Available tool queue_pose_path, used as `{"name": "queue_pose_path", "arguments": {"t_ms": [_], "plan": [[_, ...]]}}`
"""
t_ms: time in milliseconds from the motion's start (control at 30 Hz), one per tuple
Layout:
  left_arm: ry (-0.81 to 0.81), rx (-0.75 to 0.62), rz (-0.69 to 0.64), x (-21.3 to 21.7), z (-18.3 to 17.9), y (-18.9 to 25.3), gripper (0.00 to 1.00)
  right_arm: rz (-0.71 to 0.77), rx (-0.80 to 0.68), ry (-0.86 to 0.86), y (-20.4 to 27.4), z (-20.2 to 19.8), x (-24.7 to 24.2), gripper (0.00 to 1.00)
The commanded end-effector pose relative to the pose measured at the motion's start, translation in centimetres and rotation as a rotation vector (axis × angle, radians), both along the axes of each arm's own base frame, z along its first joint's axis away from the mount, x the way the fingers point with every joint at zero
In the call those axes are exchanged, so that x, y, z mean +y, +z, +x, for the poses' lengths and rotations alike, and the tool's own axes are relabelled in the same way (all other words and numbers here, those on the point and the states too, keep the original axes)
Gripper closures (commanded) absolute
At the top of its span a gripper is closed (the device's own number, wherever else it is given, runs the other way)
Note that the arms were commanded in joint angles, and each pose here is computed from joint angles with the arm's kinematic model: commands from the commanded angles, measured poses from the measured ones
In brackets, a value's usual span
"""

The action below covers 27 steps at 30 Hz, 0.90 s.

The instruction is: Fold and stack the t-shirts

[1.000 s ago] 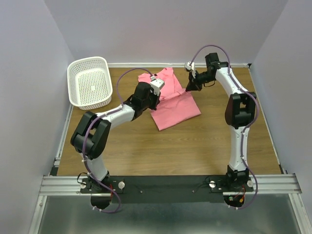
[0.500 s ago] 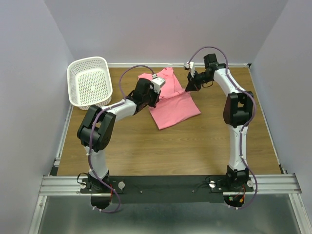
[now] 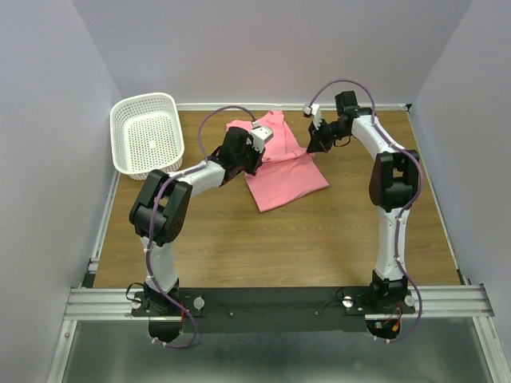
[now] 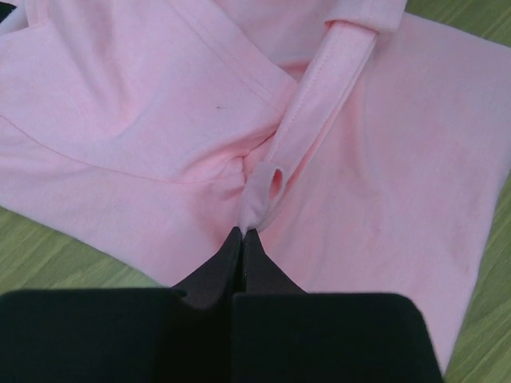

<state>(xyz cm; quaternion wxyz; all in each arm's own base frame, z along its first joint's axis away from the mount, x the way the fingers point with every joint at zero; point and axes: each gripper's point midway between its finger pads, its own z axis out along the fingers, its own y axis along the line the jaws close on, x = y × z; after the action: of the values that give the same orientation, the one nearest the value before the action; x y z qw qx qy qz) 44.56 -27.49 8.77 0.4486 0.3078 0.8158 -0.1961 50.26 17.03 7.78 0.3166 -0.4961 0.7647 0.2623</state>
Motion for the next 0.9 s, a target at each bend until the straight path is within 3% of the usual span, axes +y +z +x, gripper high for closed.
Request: {"name": "queue_pose_path", "arguments": {"t_ms": [0, 100, 133, 167, 233, 267, 333, 367, 400, 433, 467, 533, 567, 633, 667, 700, 733, 767, 800, 867], "plan": [[0.002, 0.015, 0.017, 0.5, 0.7, -1.0, 1.0, 0.008, -0.059, -0.045, 1.9, 1.5, 0.3, 0.99], [0.05, 0.013, 0.035, 1.4, 1.4, -1.3, 0.99, 0.028, -0.068, -0.073, 2.4, 2.6, 0.6, 0.99], [0.065, 0.007, 0.04, 1.6, 1.8, -1.2, 0.94, 0.033, -0.064, -0.082, 2.3, 2.9, 0.8, 0.99], [0.096, -0.006, 0.051, 2.1, 2.4, -1.0, 0.78, 0.029, -0.044, -0.098, 1.5, 3.2, 1.0, 0.93], [0.136, -0.036, 0.061, 2.7, 3.3, 0.0, 0.61, 0.045, -0.04, -0.139, 1.4, 4.1, 1.5, 0.81], [0.188, -0.061, 0.081, 3.5, 4.0, 0.5, 0.53, 0.029, -0.037, -0.178, 0.8, 4.7, 1.4, 0.62], [0.237, -0.129, 0.08, 4.1, 5.0, 3.0, 0.51, 0.043, -0.09, -0.254, 1.4, 6.6, 1.9, 0.59], [0.347, -0.207, 0.099, 6.0, 5.9, 5.8, 0.49, 0.038, -0.084, -0.349, 1.5, 7.2, 1.4, 0.57], [0.395, -0.258, 0.088, 6.9, 6.2, 7.5, 0.4, 0.046, -0.102, -0.413, 2.0, 8.1, 1.1, 0.56], [0.422, -0.295, 0.085, 7.5, 6.2, 8.9, 0.38, 0.067, -0.144, -0.457, 3.1, 9.1, 0.8, 0.53], [0.438, -0.357, 0.071, 8.2, 5.7, 11.7, 0.35, 0.071, -0.163, -0.481, 4.1, 9.2, 0.7, 0.45], [0.392, -0.401, 0.053, 8.2, 4.5, 13.8, 0.33, 0.088, -0.185, -0.465, 5.3, 8.7, 0.6, 0.43], [0.293, -0.417, 0.044, 7.4, 2.8, 14.8, 0.33, 0.104, -0.154, -0.366, 4.2, 6.8, 1.3, 0.42], [0.139, -0.446, 0.023, 5.6, 0.0, 16.0, 0.33, 0.167, -0.178, -0.186, 7.2, 2.9, 2.0, 0.4], [0.066, -0.443, 0.032, 4.5, -1.5, 15.5, 0.33, 0.136, -0.296, 0.022, 7.3, 0.7, 1.8, 0.39], [-0.048, -0.441, 0.117, 2.4, -4.4, 13.0, 0.34, 0.179, -0.284, 0.182, 5.8, -3.3, 2.0, 0.36], [-0.104, -0.444, 0.148, 1.0, -6.4, 12.2, 0.34, 0.142, -0.257, 0.301, 5.6, -7.9, 1.2, 0.34], [-0.12, -0.435, 0.201, 0.8, -8.3, 10.7, 0.34, 0.028, -0.434, 0.493, 4.2, -8.9, 0.0, 0.33], [-0.23, -0.446, 0.21, -2.0, -11.4, 9.8, 0.35, -0.022, -0.396, 0.544, 1.6, -11.3, -1.0, 0.32], [-0.243, -0.457, 0.263, -2.5, -13.5, 8.4, 0.35, -0.109, -0.43, 0.598, 0.5, -11.8, -2.4, 0.32]]}}
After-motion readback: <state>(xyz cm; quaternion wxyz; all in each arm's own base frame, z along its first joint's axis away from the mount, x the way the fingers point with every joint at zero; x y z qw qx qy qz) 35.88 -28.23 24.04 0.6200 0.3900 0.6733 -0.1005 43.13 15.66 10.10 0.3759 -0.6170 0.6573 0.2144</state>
